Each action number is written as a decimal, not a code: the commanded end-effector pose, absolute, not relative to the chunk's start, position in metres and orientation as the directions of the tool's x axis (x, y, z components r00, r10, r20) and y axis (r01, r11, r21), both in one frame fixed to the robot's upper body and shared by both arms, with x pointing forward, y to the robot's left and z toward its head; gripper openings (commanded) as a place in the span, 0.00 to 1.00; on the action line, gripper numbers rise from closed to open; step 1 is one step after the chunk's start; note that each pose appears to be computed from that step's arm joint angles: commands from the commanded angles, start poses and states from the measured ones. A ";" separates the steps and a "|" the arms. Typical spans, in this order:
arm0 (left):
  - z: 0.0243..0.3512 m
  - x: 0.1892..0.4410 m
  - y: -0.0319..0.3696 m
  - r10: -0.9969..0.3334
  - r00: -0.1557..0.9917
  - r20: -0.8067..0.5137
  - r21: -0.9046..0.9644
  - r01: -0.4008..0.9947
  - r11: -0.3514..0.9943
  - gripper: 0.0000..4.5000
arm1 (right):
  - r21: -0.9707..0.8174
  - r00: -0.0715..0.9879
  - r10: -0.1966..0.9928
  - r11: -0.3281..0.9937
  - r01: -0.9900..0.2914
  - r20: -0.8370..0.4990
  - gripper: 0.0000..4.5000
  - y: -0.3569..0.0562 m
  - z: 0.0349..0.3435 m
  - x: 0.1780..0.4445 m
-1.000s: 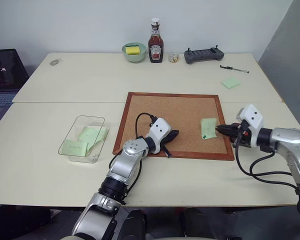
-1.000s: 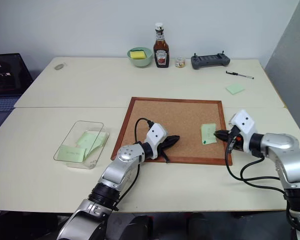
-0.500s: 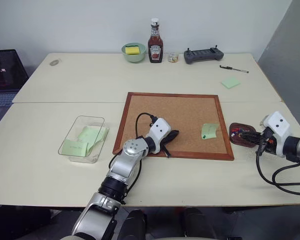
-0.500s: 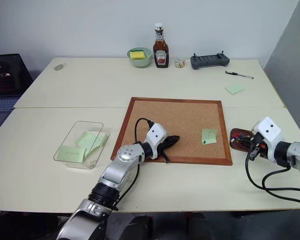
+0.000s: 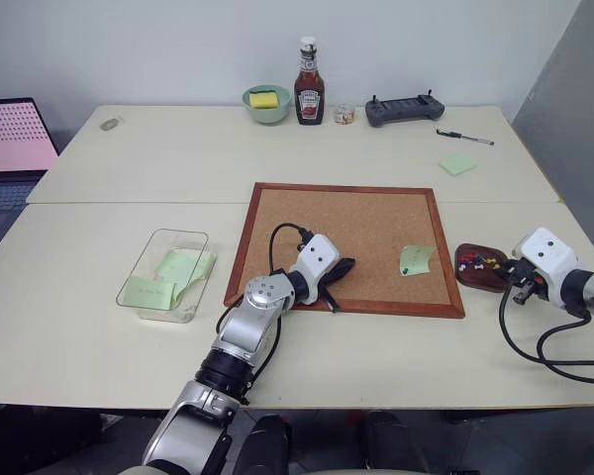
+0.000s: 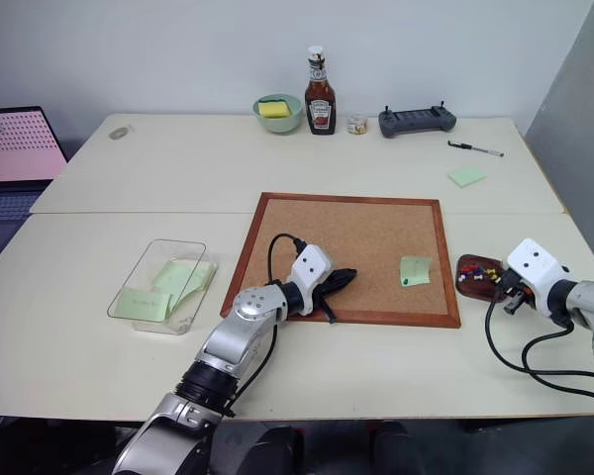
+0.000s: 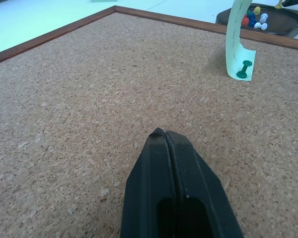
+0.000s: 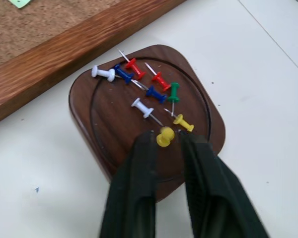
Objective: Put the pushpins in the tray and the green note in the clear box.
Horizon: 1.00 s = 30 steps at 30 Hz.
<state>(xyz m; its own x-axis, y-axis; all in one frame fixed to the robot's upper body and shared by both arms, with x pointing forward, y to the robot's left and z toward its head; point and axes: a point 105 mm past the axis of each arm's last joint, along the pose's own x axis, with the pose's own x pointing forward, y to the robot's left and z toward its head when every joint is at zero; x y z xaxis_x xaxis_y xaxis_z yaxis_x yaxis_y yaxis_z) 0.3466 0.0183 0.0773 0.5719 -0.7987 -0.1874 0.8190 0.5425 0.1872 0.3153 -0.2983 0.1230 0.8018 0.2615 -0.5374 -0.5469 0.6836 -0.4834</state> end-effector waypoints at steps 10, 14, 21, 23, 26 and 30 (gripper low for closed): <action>0.047 0.339 0.020 -0.785 0.550 -0.285 0.154 0.835 0.528 0.00 | -0.419 0.815 0.388 0.714 -0.561 -0.430 0.80 -0.276 0.157 0.318; 0.047 0.339 0.020 -0.786 0.548 -0.285 0.154 0.836 0.527 0.00 | -0.313 0.725 0.531 0.666 -0.677 -0.439 0.80 -0.241 0.155 0.306; 0.048 0.340 0.020 -0.784 0.553 -0.283 0.153 0.832 0.533 0.00 | -0.209 0.611 0.662 0.586 -0.783 -0.435 0.80 -0.193 0.145 0.301; 0.048 0.340 0.022 -0.782 0.556 -0.284 0.154 0.831 0.535 0.00 | -0.199 0.589 0.674 0.566 -0.800 -0.446 0.80 -0.186 0.140 0.303; 0.048 0.340 0.024 -0.777 0.562 -0.285 0.156 0.827 0.541 0.00 | -0.177 0.533 0.702 0.517 -0.838 -0.472 0.80 -0.173 0.132 0.302; 0.047 0.340 0.026 -0.773 0.567 -0.286 0.158 0.823 0.546 0.00 | -0.180 0.529 0.717 0.508 -0.842 -0.453 0.80 -0.161 0.131 0.309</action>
<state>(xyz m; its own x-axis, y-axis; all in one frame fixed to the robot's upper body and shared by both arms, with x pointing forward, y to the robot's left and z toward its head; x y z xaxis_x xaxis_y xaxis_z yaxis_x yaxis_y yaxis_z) 0.3467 0.0188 0.0760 0.5726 -0.7972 -0.1912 0.8185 0.5428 0.1882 0.3020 -0.1691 0.1211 0.5170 0.7044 -0.4864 -0.8423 0.5199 -0.1424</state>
